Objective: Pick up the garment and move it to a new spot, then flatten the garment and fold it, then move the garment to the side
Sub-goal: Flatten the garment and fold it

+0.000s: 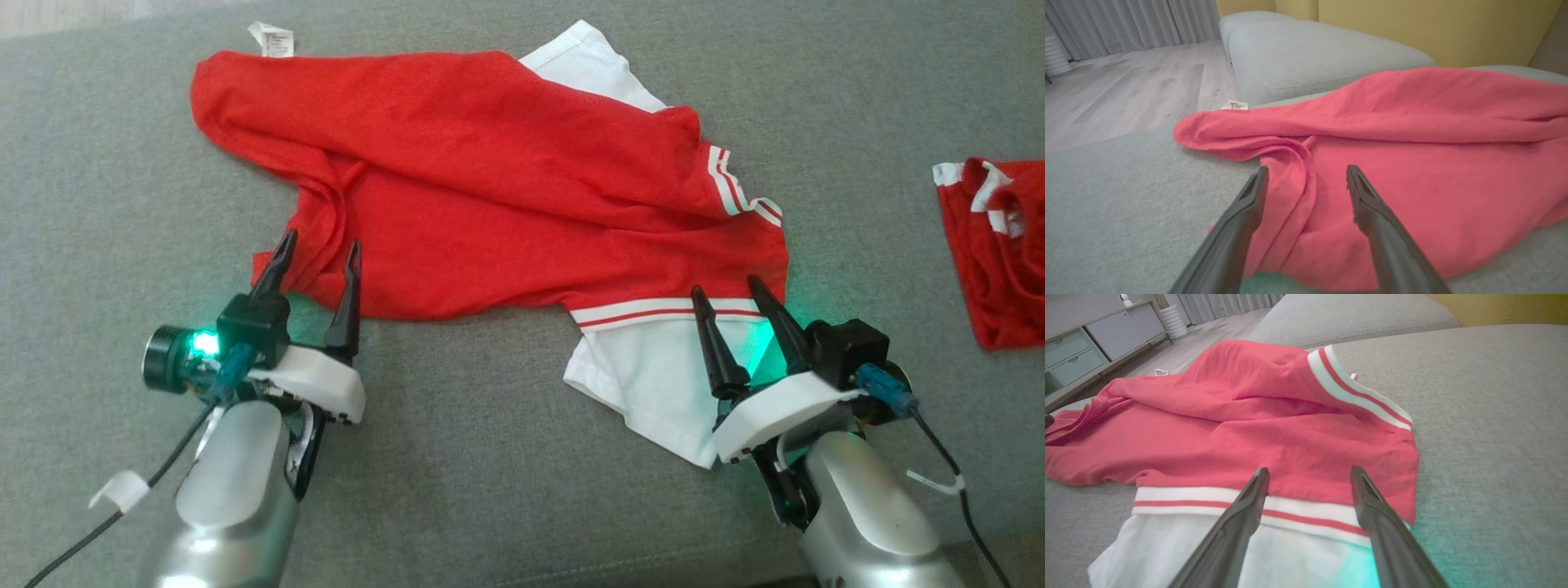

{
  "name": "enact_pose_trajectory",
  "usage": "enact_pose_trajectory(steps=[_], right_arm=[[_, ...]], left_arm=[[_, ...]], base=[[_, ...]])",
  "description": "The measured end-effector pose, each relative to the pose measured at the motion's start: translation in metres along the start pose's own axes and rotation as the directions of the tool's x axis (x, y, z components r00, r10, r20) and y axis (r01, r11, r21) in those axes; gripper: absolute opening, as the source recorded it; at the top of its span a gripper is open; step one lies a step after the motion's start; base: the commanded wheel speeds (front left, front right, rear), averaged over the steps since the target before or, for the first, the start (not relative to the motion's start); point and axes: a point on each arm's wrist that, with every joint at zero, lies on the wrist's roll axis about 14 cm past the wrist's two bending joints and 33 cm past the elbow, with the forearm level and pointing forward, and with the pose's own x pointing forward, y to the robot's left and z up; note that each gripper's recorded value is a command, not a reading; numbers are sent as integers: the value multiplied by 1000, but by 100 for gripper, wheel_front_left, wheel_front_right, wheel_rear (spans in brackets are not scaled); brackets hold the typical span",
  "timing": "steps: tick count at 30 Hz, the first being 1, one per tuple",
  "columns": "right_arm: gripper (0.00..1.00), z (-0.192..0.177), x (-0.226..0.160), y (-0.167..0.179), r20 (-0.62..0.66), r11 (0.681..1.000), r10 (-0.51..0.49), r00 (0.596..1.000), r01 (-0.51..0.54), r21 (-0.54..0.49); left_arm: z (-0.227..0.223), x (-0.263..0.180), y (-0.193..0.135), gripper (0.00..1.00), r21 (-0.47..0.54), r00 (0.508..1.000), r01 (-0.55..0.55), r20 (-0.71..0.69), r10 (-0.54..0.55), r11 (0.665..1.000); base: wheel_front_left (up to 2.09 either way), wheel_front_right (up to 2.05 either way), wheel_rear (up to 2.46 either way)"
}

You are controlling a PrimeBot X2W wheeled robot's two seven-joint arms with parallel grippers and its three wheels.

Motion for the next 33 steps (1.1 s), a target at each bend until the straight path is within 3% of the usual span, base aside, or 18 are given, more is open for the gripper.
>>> enact_pose_trajectory(steps=[8,22,24,26,33], right_arm=[[100,-9,-2,-6,-25,1000,-17,1000,17,4],[100,-13,1,-4,-38,1000,-12,999,13,8],[100,-12,1,-3,-37,1000,-8,999,8,9],[100,-11,1,-1,-34,1000,-3,999,4,15],[100,-4,-2,5,-15,1000,7,1000,-7,21]], left_arm=[[-33,-2,13,100,43,993,-55,-102,59,998],[-31,-4,41,100,49,981,-163,-97,167,985],[-30,-6,46,43,47,979,-176,-96,179,983],[-29,-8,49,0,37,978,-180,-96,183,983],[0,-13,42,0,16,989,-148,-16,148,989]], base=[[0,0,0],[0,0,0],[0,0,0],[0,0,0],[0,0,0]])
